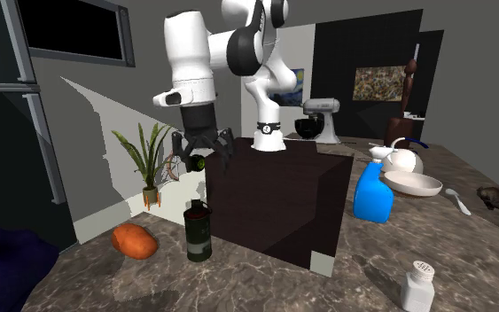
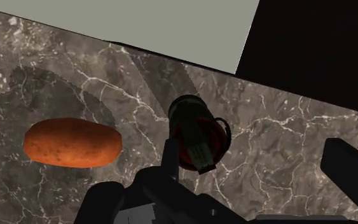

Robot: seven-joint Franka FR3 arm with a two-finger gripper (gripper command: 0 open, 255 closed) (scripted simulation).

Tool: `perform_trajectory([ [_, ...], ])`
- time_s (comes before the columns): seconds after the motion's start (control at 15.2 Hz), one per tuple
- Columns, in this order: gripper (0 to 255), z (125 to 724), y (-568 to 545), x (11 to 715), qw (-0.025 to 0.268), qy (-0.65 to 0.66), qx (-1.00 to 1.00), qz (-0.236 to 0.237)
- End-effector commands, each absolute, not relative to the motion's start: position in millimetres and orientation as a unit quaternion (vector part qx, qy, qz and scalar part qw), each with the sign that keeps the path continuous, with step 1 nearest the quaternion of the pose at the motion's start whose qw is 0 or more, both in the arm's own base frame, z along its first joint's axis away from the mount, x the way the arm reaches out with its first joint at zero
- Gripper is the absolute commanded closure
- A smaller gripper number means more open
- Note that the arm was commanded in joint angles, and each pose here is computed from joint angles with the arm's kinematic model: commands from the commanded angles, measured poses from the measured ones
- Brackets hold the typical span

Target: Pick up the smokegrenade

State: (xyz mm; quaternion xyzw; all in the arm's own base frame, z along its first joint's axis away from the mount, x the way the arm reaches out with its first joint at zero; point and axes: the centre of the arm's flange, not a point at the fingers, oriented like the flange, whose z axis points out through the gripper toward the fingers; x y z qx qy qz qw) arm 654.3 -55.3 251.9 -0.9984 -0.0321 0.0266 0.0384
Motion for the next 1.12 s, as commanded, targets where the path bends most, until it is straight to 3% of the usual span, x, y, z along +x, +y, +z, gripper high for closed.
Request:
perform_trajectory([
  [0.0, 0, 230.8, -60.1, 671.9, 0.039, -0.034, -0.998, 0.028],
  [0.33, 0, 183.0, -67.7, 718.1, 0.039, -0.038, -0.998, 0.032],
  [0.99, 0, 140.0, -68.2, 721.0, 0.039, -0.038, -0.998, 0.033],
  [1.06, 255, 139.7, -68.0, 721.4, 0.039, -0.038, -0.998, 0.033],
])
